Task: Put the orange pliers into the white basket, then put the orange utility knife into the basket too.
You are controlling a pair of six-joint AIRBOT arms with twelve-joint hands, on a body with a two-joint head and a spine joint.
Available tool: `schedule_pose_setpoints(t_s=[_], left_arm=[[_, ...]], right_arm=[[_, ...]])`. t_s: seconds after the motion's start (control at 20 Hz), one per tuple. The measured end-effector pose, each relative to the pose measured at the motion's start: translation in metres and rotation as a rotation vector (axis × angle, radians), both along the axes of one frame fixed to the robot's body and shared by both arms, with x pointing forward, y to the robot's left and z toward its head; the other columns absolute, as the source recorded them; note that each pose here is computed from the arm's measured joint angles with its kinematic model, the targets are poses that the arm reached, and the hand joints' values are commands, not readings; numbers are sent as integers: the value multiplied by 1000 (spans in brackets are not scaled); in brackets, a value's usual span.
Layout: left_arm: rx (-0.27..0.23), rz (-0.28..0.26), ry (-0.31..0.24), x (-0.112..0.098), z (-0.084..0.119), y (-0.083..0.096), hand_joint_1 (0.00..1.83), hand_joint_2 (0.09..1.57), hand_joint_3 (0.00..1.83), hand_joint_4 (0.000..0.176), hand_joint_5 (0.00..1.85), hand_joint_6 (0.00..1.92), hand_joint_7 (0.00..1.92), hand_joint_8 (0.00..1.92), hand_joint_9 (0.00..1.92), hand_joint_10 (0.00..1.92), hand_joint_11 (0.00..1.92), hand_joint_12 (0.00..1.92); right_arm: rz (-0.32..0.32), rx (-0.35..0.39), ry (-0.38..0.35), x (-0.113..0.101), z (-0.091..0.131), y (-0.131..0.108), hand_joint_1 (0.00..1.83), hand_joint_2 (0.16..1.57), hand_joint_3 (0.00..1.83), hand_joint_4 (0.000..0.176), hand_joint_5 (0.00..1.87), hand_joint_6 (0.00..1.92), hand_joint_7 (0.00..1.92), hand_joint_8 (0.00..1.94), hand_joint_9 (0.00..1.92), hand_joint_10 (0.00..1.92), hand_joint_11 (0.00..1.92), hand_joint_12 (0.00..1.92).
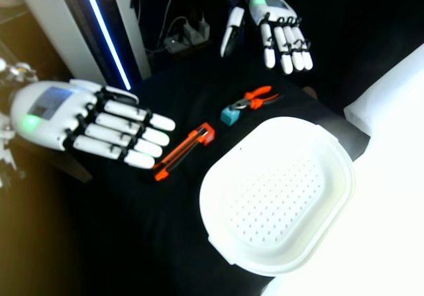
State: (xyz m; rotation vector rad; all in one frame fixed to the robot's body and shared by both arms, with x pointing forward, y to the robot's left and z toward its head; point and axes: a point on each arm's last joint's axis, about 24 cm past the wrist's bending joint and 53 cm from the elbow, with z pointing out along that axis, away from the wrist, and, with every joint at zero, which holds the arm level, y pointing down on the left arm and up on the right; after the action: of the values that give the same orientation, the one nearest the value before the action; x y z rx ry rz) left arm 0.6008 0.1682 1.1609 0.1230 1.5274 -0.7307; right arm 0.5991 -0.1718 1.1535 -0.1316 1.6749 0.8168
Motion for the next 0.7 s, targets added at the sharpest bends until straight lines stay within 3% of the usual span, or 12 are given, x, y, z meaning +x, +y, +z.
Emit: schedule_pose_setpoints(t_s=[0.05,0.15,0.25,0.3,0.35,0.4,0.5,0.6,0.65,0.7], left_arm=[[1,0,3,0,-1,0,414,1246,10,39,0,0,0,0,0,0,7,4],[6,-1,11,0,-3,0,482,1242,4,33,0,0,0,0,0,0,20,13],[13,0,26,0,-7,0,468,1247,4,52,0,0,0,0,0,0,24,22],[8,12,38,1,-11,2,494,1238,4,59,0,0,32,16,1,0,4,325],[7,19,49,3,-15,3,583,1216,0,25,27,3,105,16,94,39,0,807],[13,31,79,5,-25,6,618,1207,0,14,54,6,138,13,127,54,0,1009],[17,50,128,9,-41,8,610,1213,0,15,119,10,205,13,191,96,0,1102],[36,55,183,14,-60,8,663,1230,1,3,169,12,225,9,179,117,0,990],[37,58,197,16,-64,7,715,1218,0,2,233,22,270,18,225,158,0,1058],[36,64,227,20,-75,5,727,1217,0,13,270,27,300,22,251,204,0,1187]], right_arm=[[-2,2,0,0,0,0,306,1185,18,37,0,0,0,0,0,0,0,0],[-2,3,1,0,0,0,321,1186,14,31,0,0,0,0,0,0,0,0],[-1,2,1,0,0,0,327,1196,16,42,0,0,0,0,0,0,0,0],[-2,3,1,0,0,0,287,1203,17,35,0,0,0,0,0,0,0,0],[-4,4,3,1,0,0,248,1216,20,21,0,0,0,0,0,0,0,0],[-7,11,6,1,-1,0,230,1221,18,25,0,0,0,0,0,0,0,0],[-4,12,12,0,-3,2,249,1222,13,21,0,0,0,0,0,0,0,0],[0,12,14,0,-4,3,258,1224,10,12,0,0,0,0,0,0,0,0],[-2,13,16,0,-5,3,261,1230,11,7,0,0,0,0,0,0,0,0],[-3,14,16,0,-5,3,261,1233,12,11,0,0,0,0,0,0,0,0]])
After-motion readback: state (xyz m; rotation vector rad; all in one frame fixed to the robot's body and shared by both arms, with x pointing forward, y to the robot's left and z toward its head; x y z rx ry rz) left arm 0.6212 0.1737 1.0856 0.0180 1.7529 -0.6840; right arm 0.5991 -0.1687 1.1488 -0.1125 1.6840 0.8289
